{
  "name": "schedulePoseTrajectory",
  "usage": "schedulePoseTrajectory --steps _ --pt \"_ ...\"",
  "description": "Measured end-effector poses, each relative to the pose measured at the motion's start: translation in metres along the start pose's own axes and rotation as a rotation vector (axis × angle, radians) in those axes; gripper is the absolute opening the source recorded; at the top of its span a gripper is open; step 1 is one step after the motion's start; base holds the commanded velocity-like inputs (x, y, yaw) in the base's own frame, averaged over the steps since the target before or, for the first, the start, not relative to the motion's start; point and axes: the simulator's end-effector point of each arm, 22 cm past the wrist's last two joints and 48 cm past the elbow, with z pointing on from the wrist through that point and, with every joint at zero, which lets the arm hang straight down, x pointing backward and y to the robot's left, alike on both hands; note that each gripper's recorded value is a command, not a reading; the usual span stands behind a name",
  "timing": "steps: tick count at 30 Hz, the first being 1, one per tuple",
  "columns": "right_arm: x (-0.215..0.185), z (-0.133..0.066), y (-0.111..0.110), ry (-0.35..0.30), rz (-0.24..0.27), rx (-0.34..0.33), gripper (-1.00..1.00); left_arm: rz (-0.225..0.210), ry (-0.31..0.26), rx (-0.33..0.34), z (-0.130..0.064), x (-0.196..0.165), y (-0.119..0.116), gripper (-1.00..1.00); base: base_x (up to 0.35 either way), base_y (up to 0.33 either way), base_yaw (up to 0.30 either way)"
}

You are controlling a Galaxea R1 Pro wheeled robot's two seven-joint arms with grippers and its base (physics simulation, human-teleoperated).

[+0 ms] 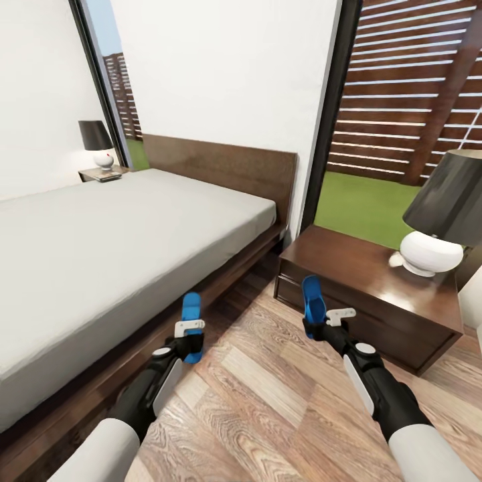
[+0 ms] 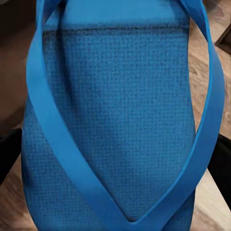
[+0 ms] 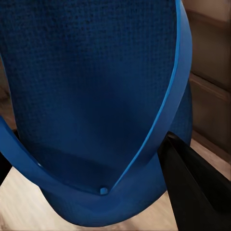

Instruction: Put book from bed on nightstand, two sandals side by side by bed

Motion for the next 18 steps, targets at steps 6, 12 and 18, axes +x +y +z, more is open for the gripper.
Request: schedulePoseTrajectory --steps 6,12,18 --pt "-0.004 -0.003 0.001 0.007 -0.003 0.0 -1.0 0.008 -0.018 -0.027 -0.003 -0.004 0.023 -1.0 0.0 0.0 0.0" --pt "-0.008 -0.005 0.002 0.015 -0.005 -0.003 -1.0 0.01 -0.042 -0.025 -0.006 -0.014 0.023 -1.0 0.0 0.0 0.032" --pt "-0.008 -0.005 0.002 0.015 -0.005 -0.003 -1.0 0.012 -0.043 -0.027 -0.006 -0.015 0.024 -1.0 0.0 0.0 0.253"
